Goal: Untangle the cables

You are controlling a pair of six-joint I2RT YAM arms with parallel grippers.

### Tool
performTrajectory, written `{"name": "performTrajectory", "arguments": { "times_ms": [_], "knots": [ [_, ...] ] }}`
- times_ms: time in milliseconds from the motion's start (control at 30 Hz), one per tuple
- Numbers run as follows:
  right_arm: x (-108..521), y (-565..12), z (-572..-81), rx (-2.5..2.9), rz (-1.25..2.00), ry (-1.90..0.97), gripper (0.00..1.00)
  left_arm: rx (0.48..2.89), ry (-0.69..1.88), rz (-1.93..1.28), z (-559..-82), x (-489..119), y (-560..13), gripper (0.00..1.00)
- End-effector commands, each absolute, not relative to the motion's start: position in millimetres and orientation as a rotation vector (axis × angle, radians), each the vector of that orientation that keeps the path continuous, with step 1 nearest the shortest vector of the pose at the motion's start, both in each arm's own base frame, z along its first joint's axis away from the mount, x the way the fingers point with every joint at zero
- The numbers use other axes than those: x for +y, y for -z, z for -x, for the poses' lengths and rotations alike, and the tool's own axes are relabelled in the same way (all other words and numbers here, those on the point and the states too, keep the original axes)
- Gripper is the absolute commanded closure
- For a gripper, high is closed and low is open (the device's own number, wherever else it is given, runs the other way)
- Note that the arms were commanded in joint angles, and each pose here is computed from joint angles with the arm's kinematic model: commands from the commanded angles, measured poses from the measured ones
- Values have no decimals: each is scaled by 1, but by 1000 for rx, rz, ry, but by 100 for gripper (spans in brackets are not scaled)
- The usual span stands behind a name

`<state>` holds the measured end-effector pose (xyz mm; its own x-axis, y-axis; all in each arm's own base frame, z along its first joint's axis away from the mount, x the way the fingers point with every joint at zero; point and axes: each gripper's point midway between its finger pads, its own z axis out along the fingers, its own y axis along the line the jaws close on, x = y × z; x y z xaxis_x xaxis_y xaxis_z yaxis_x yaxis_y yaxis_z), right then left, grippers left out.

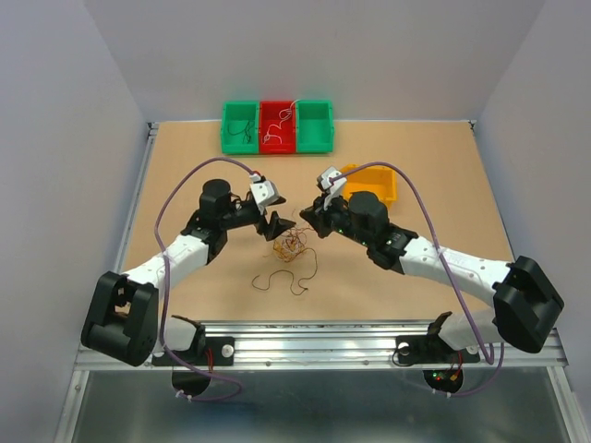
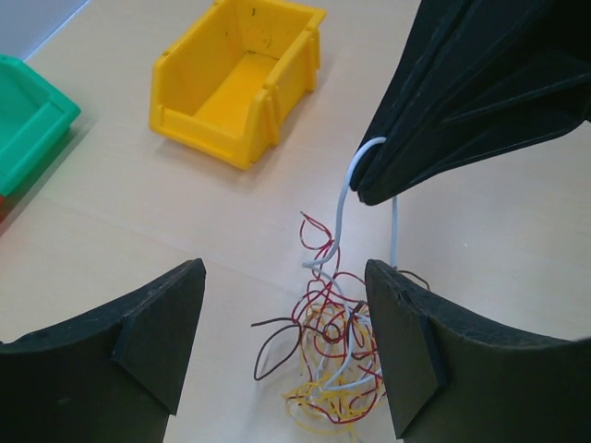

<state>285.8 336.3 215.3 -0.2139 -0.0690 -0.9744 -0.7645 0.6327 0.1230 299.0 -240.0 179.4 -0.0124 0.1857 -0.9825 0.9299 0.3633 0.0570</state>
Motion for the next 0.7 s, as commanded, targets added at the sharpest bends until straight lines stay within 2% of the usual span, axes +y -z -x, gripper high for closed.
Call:
{"name": "performTrajectory", "arguments": {
  "times_ms": [0, 100, 133, 167, 267, 533, 667],
  "knots": [
    [345, -254, -285, 1563, 665, -782, 99, 1335, 817, -1108, -294, -256, -210, 20],
    [348, -263, -285, 1542, 661, -798, 99, 1336, 809, -1112, -295, -267, -208, 23],
    [349, -268, -284, 1529, 661, -807, 99, 1363, 805, -1107, -299, -269, -200, 27],
    [350, -272, -283, 1521, 655, -819, 100, 1374, 812, -1108, -301, -271, -197, 35],
    [350, -301, -276, 1456, 647, -857, 99, 1412, 810, -1105, -307, -272, -185, 44],
    [335, -392, -256, 1255, 591, -932, 99, 1427, 790, -1106, -312, -271, -172, 46],
    [324, -459, -243, 1132, 552, -973, 99, 1443, 786, -1105, -315, -271, -165, 47]
  ]
}}
